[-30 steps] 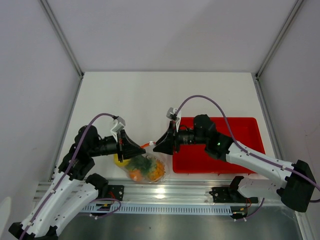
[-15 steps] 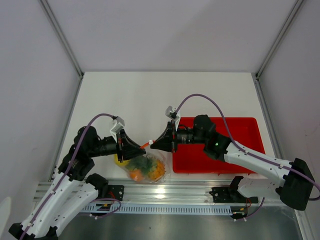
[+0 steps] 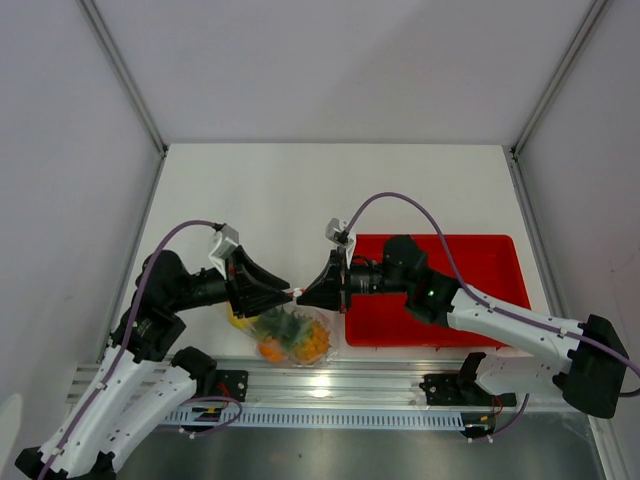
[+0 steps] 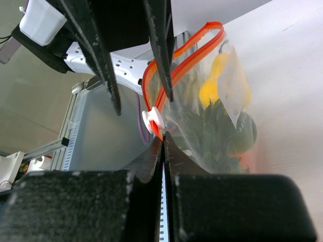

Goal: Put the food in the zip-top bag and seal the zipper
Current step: Zip the zipper food storage bag at the center of the board.

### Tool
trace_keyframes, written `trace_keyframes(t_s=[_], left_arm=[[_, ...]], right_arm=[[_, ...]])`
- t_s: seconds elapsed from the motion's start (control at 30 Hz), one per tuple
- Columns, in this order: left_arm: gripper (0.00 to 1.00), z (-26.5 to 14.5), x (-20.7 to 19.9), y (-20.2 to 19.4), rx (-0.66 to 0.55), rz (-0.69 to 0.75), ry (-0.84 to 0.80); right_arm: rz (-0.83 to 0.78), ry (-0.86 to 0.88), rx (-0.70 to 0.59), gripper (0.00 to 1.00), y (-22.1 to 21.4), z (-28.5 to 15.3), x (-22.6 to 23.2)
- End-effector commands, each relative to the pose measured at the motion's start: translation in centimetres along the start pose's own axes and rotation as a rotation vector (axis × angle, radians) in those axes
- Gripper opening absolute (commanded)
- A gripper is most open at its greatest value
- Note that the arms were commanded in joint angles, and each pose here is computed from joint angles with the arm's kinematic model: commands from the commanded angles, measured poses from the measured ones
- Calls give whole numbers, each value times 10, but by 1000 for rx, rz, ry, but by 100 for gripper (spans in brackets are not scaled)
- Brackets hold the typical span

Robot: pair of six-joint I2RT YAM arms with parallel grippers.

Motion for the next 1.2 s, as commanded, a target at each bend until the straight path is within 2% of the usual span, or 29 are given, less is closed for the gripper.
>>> trace_keyframes(t_s=[0.0,0.63,0.83,0.93,1.03,1.17], left_arm=[[40,4,-3,14,-65,37,-36],[41,10,6,-1,-40,-2,-57],[31,10,7,-4,-38,-1,-43],[21,10,7,-2,-43,2,-38],[2,10,6,0,-55,1,-35],[1,10,8,0,-60,-9,-20]], right_arm=[[-29,44,-65,0,19,3,19],[28,68,-96,0,24,10,23],[32,70,-102,0,24,10,24],[34,67,-99,0,24,11,23],[34,71,-110,0,23,12,22],[42,77,-137,0,18,11,18]])
Point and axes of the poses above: each gripper's point midway between its finger pads, its own z axis out along the fingers, its own x axis along the line the jaws close on, y = z × x, the point moved 9 cm from there along -z, back along the fingers, and after that the axes turned 10 degrees about z, right-handed, at the moved point
